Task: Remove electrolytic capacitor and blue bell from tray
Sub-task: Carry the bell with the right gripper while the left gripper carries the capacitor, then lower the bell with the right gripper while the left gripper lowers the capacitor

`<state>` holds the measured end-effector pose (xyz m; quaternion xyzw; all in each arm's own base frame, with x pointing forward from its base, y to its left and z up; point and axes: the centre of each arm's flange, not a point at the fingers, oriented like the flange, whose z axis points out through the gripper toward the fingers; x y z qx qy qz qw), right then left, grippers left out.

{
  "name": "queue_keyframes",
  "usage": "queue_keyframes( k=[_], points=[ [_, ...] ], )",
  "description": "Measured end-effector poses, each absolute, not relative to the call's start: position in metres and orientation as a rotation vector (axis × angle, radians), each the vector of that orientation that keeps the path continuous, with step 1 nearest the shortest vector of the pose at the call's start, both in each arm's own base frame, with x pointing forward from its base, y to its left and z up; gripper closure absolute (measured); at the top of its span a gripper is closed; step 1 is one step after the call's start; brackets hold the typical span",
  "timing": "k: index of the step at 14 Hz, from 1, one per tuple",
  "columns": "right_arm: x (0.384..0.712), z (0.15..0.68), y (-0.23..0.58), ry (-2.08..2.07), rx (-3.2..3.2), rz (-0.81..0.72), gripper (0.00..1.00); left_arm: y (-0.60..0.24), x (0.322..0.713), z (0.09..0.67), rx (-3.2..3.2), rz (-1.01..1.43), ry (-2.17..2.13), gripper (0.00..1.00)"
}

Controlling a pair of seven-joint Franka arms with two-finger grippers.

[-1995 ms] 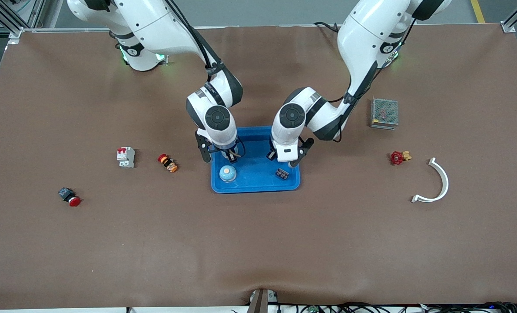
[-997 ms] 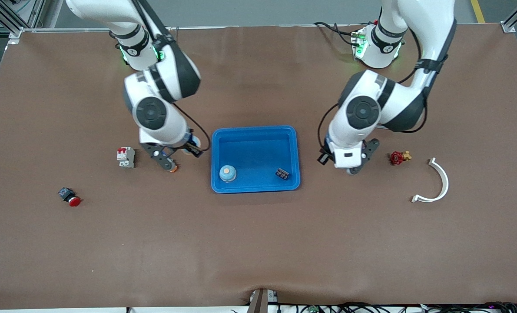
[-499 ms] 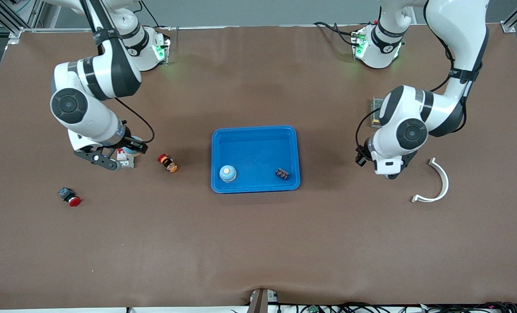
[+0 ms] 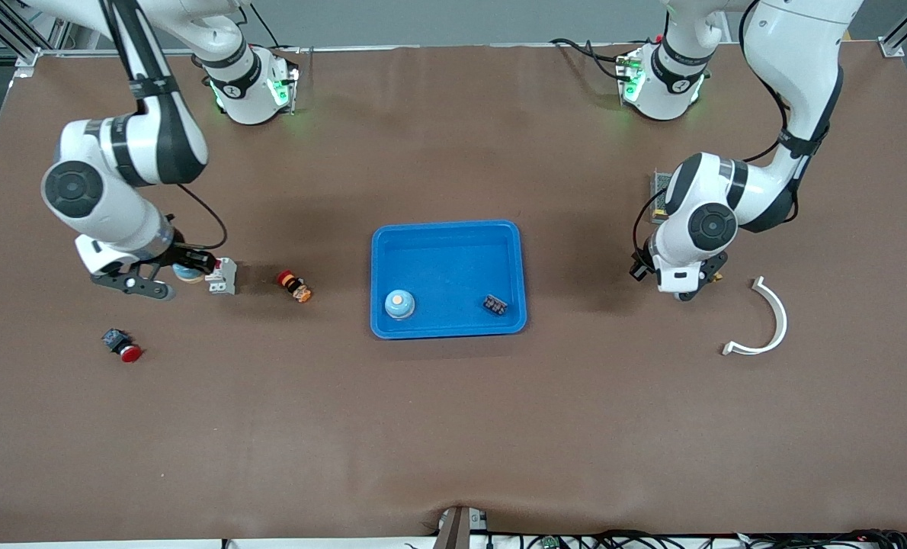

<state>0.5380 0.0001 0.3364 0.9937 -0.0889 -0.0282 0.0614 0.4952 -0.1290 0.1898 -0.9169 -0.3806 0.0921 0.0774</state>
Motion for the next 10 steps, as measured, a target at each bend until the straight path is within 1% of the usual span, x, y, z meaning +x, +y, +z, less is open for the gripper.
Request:
queue_keyframes(
  k=[2, 5, 8, 10],
  points=[
    [0.538, 0.336, -0.05, -0.205, 3.021, -0.052, 0.33, -0.125, 0.492, 0.183, -2.744, 0.28, -1.141, 0.7],
    [0.531, 0.321, -0.101, -0.134, 3.003, -0.061, 0.33, -0.1, 0.495, 0.179, -2.722, 0.269, -1.16, 0.7],
    [0.529, 0.29, -0.109, -0.11, 2.989, -0.102, 0.33, -0.088, 0.496, 0.174, -2.714, 0.275, -1.183, 0.7],
    [0.531, 0.27, -0.109, -0.101, 2.992, -0.103, 0.33, -0.088, 0.496, 0.174, -2.714, 0.274, -1.183, 0.7]
  ],
)
